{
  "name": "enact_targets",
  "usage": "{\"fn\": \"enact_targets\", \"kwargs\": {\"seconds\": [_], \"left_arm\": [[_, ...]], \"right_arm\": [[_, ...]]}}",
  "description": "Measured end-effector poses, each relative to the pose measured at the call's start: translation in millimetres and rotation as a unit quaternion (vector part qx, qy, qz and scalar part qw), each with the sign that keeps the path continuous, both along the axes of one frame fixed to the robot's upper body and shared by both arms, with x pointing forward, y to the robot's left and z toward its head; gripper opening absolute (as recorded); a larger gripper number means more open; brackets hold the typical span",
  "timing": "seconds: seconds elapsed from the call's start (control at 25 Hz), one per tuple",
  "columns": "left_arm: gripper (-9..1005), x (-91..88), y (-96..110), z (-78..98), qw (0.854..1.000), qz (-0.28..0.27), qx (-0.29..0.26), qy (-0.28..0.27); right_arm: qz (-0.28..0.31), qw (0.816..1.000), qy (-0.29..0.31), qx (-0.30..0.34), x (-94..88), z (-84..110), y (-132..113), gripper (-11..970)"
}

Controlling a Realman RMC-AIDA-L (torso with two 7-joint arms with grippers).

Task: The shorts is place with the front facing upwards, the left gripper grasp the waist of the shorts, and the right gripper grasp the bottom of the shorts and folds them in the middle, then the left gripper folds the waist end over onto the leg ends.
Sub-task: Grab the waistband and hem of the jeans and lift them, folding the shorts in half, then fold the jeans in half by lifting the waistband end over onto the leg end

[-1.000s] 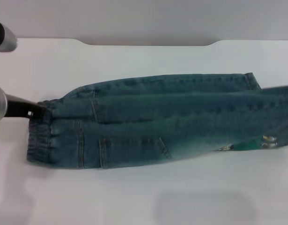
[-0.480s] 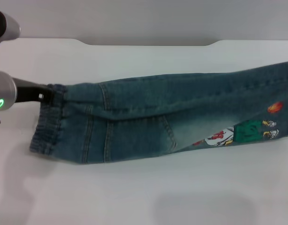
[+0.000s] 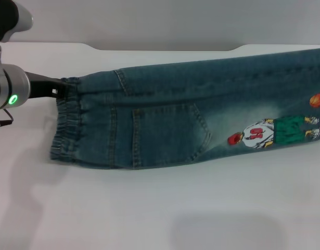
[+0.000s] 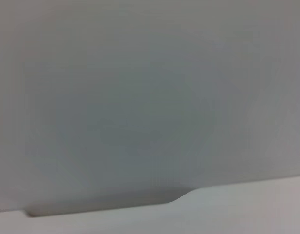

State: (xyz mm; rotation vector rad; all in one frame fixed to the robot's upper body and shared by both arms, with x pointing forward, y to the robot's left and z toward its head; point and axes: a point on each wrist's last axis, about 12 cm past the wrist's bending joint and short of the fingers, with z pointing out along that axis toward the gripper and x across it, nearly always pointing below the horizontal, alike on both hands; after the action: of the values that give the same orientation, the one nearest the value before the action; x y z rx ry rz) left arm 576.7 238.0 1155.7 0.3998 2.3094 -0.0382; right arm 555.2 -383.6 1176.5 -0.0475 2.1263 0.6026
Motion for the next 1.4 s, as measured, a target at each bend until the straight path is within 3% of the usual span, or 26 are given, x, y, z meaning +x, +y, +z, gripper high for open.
{"fn": "enact_targets", "kwargs": {"seconds": [0.4, 0.64, 0.92, 1.04, 1.24, 1.4], "left_arm": [[94, 16.8, -2, -22.1, 0.998, 0.015, -0.026, -0.049], [291, 17.3, -4, -22.5, 0.998, 0.012, -0.032, -0.053], [456, 13.3, -5, -20.6, 0.998, 0.011, -0.035, -0.05], [527, 5.0, -4, -11.4, 0.998, 0.009, -0.039, -0.044], [717, -9.3, 1, 2.5, 0.998, 0.01, -0.04, -0.054], [805, -17.9, 0, 1.8, 0.998, 0.005, -0.037, -0.042]], "right_arm": [[0.007, 0.997, -0.056, -0.061, 14.3, -45.8, 6, 129], [0.003, 0.994, -0.064, -0.09, 18.6, -54.4, 5, 161], [0.001, 0.989, -0.099, -0.107, 11.8, -53.3, -2, 478], [0.009, 0.986, -0.127, -0.108, 9.7, -51.9, 1, 603], [0.014, 0.977, -0.155, -0.142, 11.0, -56.6, 4, 672], [-0.001, 0.968, -0.189, -0.163, 10.1, -79.5, 8, 727]]}}
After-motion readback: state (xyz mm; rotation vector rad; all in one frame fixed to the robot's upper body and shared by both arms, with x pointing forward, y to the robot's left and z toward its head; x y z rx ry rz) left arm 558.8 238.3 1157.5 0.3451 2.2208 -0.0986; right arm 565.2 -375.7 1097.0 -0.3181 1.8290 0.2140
